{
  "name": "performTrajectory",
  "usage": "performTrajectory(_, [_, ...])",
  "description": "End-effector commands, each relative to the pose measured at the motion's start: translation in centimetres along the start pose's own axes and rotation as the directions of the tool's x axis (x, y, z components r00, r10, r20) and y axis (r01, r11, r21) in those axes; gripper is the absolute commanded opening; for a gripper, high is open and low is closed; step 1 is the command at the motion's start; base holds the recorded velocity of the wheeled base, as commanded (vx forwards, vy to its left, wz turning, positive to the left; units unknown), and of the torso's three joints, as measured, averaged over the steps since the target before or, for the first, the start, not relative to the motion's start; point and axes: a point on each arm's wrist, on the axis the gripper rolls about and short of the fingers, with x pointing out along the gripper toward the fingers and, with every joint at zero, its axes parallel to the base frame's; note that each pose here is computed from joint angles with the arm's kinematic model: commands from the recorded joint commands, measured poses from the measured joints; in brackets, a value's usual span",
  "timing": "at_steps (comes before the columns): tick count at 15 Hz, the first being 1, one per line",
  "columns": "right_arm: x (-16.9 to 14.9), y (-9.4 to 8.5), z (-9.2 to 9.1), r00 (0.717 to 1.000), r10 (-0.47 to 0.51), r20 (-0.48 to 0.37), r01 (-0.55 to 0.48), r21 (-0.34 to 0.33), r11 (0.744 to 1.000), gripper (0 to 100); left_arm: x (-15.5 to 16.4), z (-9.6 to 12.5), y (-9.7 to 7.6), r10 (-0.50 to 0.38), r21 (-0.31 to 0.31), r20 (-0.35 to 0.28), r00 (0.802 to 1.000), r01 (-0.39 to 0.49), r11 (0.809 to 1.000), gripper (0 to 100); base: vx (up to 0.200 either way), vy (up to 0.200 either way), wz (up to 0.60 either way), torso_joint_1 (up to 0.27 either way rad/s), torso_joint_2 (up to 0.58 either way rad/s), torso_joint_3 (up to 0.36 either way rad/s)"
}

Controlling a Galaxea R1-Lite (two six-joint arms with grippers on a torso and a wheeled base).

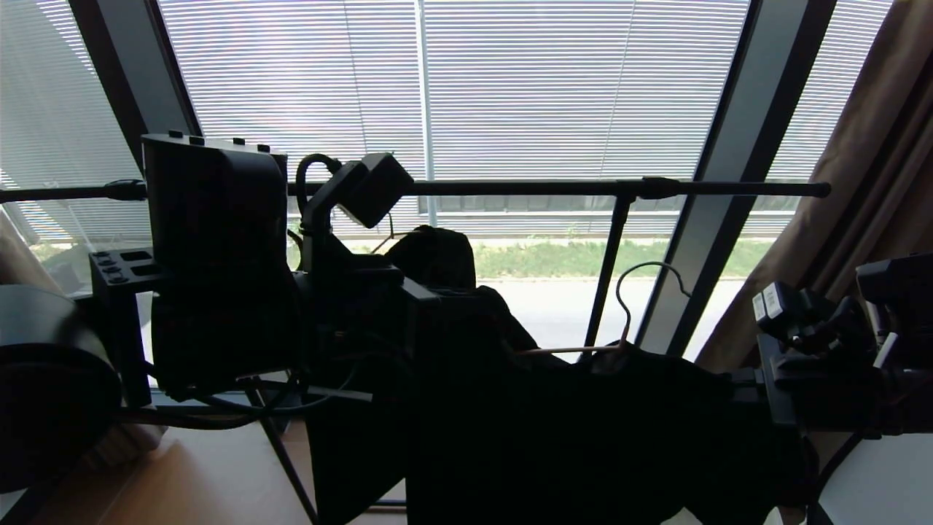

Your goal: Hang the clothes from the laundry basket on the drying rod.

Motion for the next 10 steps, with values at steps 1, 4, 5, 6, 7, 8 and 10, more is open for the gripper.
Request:
performTrajectory(1, [0.2,0.3,0.1,1.000,0.013,-0.002,-0.013,0.000,1.000,0,0.9,0.2,-1.0,-0.036,0.009,-0.008,0.999,0.036,0.999,0,0.000,0.000,0.00,0.000,0.00,0.000])
performTrajectory(4, [0.3,0.2,0.2,1.000,0.000,-0.007,0.000,0.003,1.000,0,1.5,0.9,-1.9,-0.029,0.014,-0.031,0.999,0.030,0.999,0,0.000,0.000,0.00,0.000,0.00,0.000])
performTrajectory(5, [0.3,0.1,0.1,1.000,-0.003,-0.005,0.003,0.000,1.000,0,1.8,0.9,-2.4,-0.034,0.018,-0.037,0.999,0.034,0.999,0,0.000,0.000,0.00,0.000,0.00,0.000])
performTrajectory(6, [0.5,0.1,0.1,1.000,-0.009,0.001,0.009,-0.008,1.000,0,2.3,0.7,-2.7,-0.038,0.020,-0.045,0.998,0.039,0.999,0,0.000,0.000,0.00,0.000,0.00,0.000])
performTrajectory(7, [0.7,-0.1,-0.1,1.000,-0.016,-0.005,0.016,-0.007,1.000,0,2.4,0.7,-3.1,-0.045,0.024,-0.047,0.998,0.046,0.999,0,0.000,0.000,0.00,0.000,0.00,0.000])
performTrajectory(8, [0.8,-0.1,-0.1,1.000,-0.024,0.001,0.024,-0.014,1.000,0,2.5,1.0,-3.4,-0.055,0.028,-0.037,0.998,0.056,0.998,0,0.000,0.000,0.00,0.000,0.00,0.000])
performTrajectory(10, [1.0,-0.2,-0.2,1.000,-0.025,0.006,0.025,-0.010,1.000,0,2.6,1.5,-3.7,-0.066,0.035,-0.021,0.998,0.067,0.997,0,0.000,0.000,0.00,0.000,0.00,0.000])
